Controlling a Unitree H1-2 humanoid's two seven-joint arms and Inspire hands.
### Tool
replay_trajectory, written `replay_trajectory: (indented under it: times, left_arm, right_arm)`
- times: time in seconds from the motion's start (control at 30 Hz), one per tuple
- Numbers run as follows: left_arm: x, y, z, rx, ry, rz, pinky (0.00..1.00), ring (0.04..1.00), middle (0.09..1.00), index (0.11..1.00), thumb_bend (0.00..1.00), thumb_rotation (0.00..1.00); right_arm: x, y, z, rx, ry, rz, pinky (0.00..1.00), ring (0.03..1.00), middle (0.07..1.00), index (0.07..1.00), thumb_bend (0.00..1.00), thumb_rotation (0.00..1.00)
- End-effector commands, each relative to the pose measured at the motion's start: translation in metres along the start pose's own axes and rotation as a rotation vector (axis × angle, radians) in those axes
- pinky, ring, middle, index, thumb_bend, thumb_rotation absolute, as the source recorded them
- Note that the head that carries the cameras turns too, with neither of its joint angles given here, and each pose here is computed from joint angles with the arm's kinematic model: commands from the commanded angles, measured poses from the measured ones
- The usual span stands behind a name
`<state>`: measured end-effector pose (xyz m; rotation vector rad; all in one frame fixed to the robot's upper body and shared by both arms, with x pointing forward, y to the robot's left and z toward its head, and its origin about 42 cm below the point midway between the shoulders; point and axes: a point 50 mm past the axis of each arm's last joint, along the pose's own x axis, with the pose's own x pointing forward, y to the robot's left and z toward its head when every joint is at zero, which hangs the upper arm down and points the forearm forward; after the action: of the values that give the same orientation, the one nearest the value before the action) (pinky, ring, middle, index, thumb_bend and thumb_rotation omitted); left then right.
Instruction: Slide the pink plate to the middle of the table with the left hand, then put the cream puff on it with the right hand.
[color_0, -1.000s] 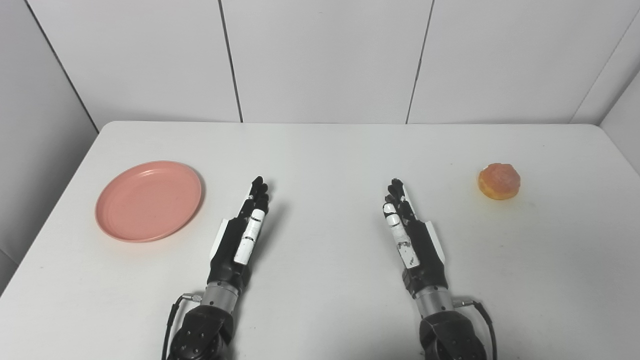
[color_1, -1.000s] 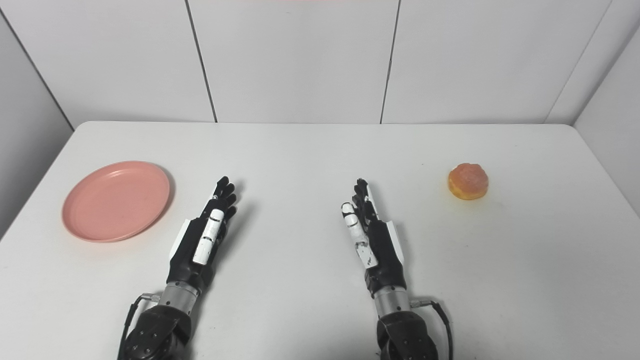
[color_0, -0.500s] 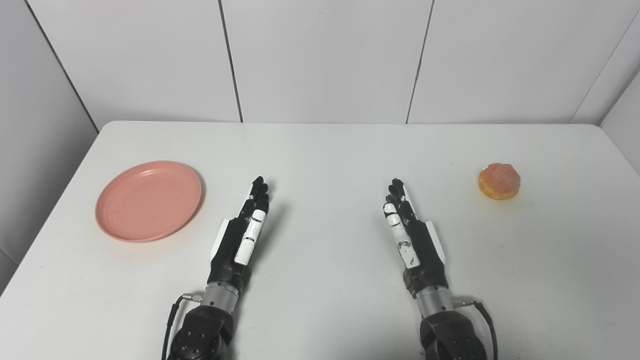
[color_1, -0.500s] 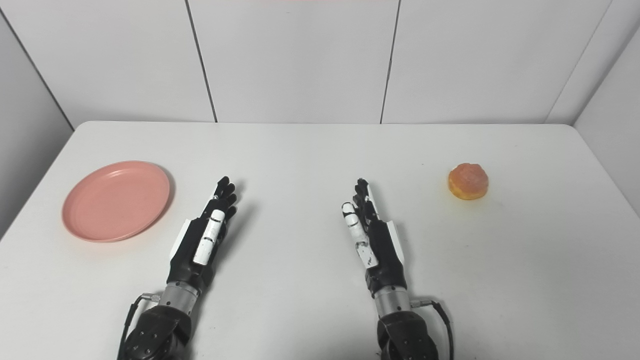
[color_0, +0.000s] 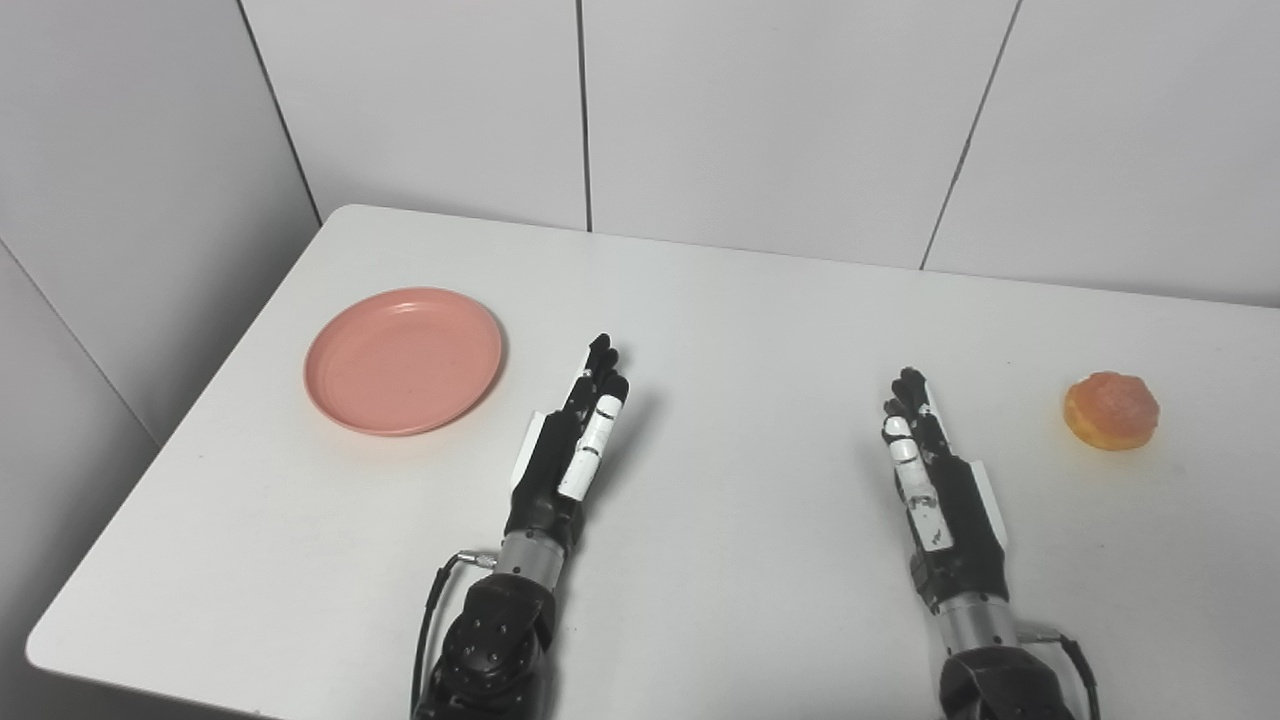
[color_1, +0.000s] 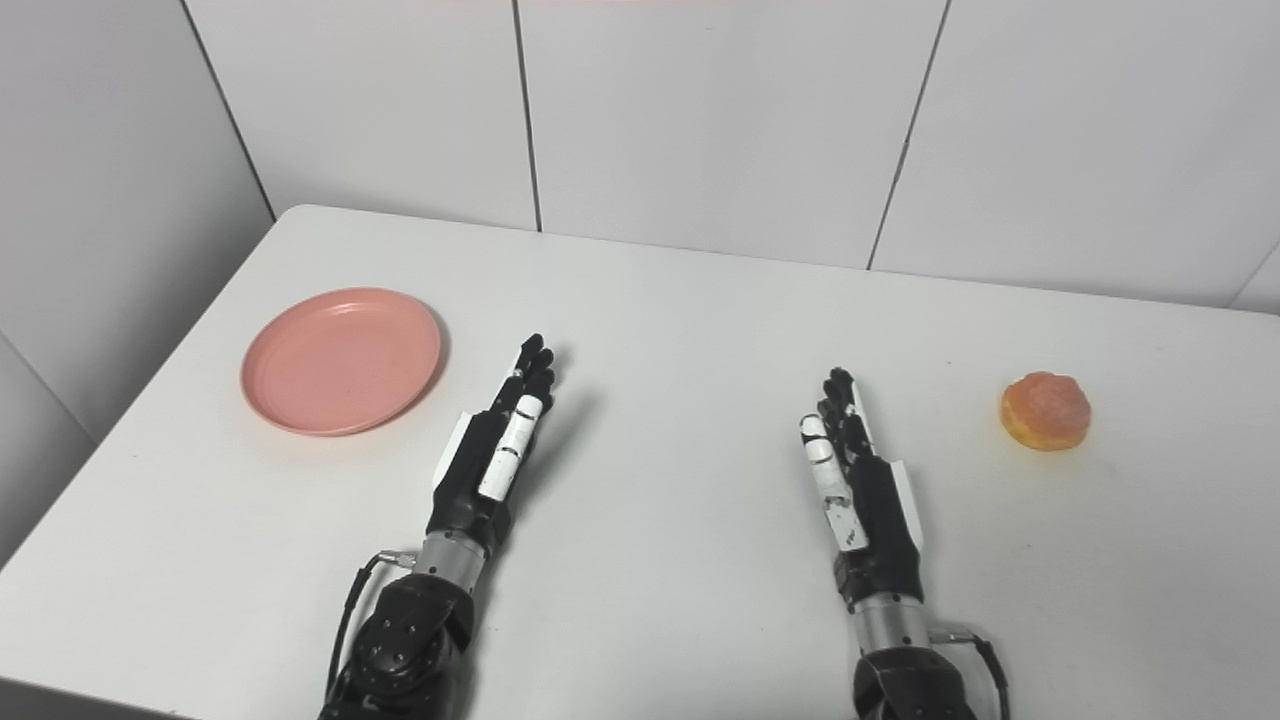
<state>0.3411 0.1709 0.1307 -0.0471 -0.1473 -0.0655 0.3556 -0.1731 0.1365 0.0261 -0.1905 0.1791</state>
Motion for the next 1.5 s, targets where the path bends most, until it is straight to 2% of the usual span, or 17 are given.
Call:
replay_trajectory:
  times: [0.0, 0.27, 0.4, 0.6, 0.8, 1.07, 1.13, 1.3, 1.47]
  left_arm:
    - [0.016, 0.004, 0.015, 0.013, -0.084, 0.011, 1.00, 1.000, 1.000, 1.000, 0.60, 0.97]
    - [0.034, 0.030, 0.054, 0.007, -0.205, 0.053, 1.00, 0.999, 0.999, 1.000, 0.62, 1.00]
    - [0.038, 0.042, 0.069, -0.026, -0.236, 0.094, 1.00, 0.992, 0.994, 0.997, 0.70, 1.00]
    - [0.045, 0.078, 0.089, 0.023, -0.305, 0.200, 1.00, 0.972, 0.973, 0.970, 0.73, 1.00]
    - [0.048, 0.116, 0.094, 0.061, -0.303, 0.267, 1.00, 0.961, 0.945, 0.944, 0.79, 1.00]
    - [0.053, 0.156, 0.086, 0.069, -0.320, 0.404, 0.89, 0.847, 0.835, 0.830, 0.75, 1.00]
    - [0.054, 0.162, 0.085, 0.077, -0.311, 0.426, 0.88, 0.821, 0.812, 0.809, 0.78, 1.00]
    - [0.051, 0.183, 0.081, 0.082, -0.298, 0.462, 0.93, 0.844, 0.820, 0.812, 0.83, 1.00]
    - [0.051, 0.201, 0.079, 0.071, -0.318, 0.530, 0.84, 0.795, 0.768, 0.751, 0.80, 1.00]
  right_arm:
    - [-0.010, -0.007, -0.014, -0.001, 0.004, -0.002, 1.00, 1.000, 0.995, 1.000, 0.62, 0.82]
    - [-0.010, -0.007, -0.014, -0.008, 0.000, 0.006, 1.00, 0.999, 0.996, 1.000, 0.60, 0.85]
    - [-0.010, -0.006, -0.015, 0.011, -0.001, 0.004, 1.00, 0.999, 0.996, 1.000, 0.59, 0.82]
    - [-0.009, -0.008, -0.015, -0.025, 0.003, 0.014, 1.00, 1.000, 0.997, 1.000, 0.60, 0.86]
    - [-0.009, -0.008, -0.015, -0.018, -0.010, 0.017, 1.00, 1.000, 0.992, 0.997, 0.60, 0.85]
    - [-0.010, -0.008, -0.016, -0.023, -0.015, 0.016, 1.00, 0.998, 0.988, 0.994, 0.61, 0.84]
    - [-0.010, -0.008, -0.017, -0.024, -0.016, 0.013, 1.00, 0.993, 0.984, 0.989, 0.61, 0.84]
    - [-0.010, -0.008, -0.017, -0.019, -0.016, 0.016, 1.00, 0.990, 0.979, 0.988, 0.62, 0.84]
    - [-0.010, -0.006, -0.017, -0.020, -0.019, 0.018, 1.00, 0.988, 0.978, 0.986, 0.61, 0.84]
